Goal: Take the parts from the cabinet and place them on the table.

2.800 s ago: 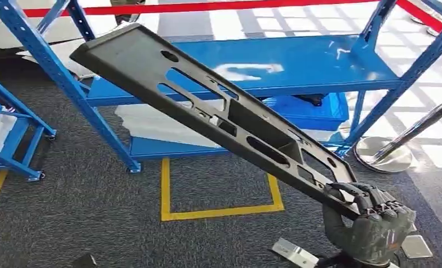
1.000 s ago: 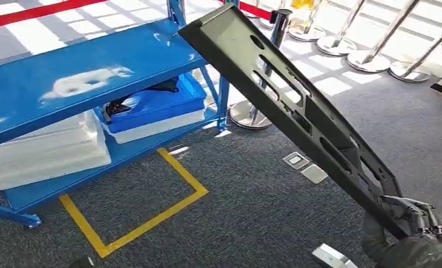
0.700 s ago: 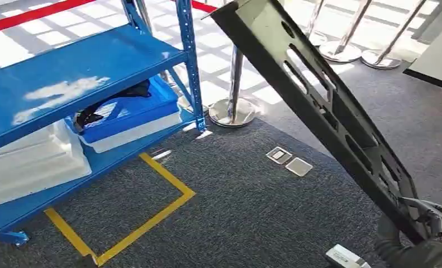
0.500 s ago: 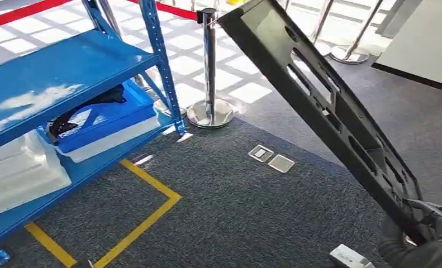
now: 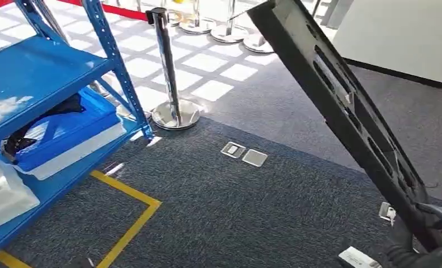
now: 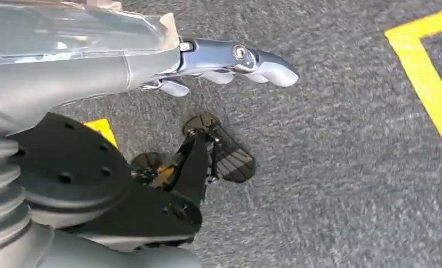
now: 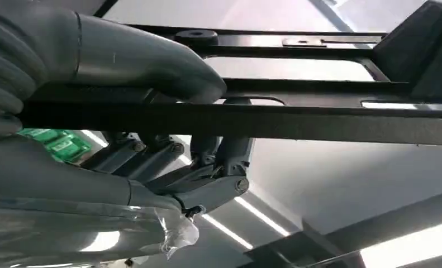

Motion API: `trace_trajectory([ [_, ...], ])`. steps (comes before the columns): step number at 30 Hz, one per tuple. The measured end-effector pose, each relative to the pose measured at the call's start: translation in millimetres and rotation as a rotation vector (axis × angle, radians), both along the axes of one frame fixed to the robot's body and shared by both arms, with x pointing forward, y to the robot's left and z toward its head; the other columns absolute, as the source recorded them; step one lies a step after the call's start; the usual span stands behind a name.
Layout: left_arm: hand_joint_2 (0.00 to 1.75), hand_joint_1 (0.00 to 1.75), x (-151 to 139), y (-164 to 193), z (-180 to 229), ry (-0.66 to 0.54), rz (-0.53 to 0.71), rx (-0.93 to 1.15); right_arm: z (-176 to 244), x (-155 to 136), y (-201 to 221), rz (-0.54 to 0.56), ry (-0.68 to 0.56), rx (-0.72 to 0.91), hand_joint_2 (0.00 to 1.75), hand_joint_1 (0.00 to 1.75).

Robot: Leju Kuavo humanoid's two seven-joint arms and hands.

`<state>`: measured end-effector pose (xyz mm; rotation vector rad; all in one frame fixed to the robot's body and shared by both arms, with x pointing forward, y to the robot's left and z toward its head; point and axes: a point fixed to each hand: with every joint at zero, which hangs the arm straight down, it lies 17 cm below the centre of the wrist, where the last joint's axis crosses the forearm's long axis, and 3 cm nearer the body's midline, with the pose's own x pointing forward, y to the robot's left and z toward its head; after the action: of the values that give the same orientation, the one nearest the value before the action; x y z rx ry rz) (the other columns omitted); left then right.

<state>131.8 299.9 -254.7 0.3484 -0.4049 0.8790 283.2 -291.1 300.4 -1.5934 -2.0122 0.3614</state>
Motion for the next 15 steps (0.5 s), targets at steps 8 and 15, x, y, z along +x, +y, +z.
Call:
trace_trajectory([
  [8,1.75,0.00,3.4,-1.9,0.7,-0.005,0.000,-0.003,2.3,-3.0,-3.9,-0.013,-0.006,0.003,1.75,1.75],
  [15,1.75,0.00,-4.0,-1.2,-1.1,0.008,0.004,-0.004,0.6,-3.6,-5.0,-0.017,0.000,0.002,1.75,1.75],
])
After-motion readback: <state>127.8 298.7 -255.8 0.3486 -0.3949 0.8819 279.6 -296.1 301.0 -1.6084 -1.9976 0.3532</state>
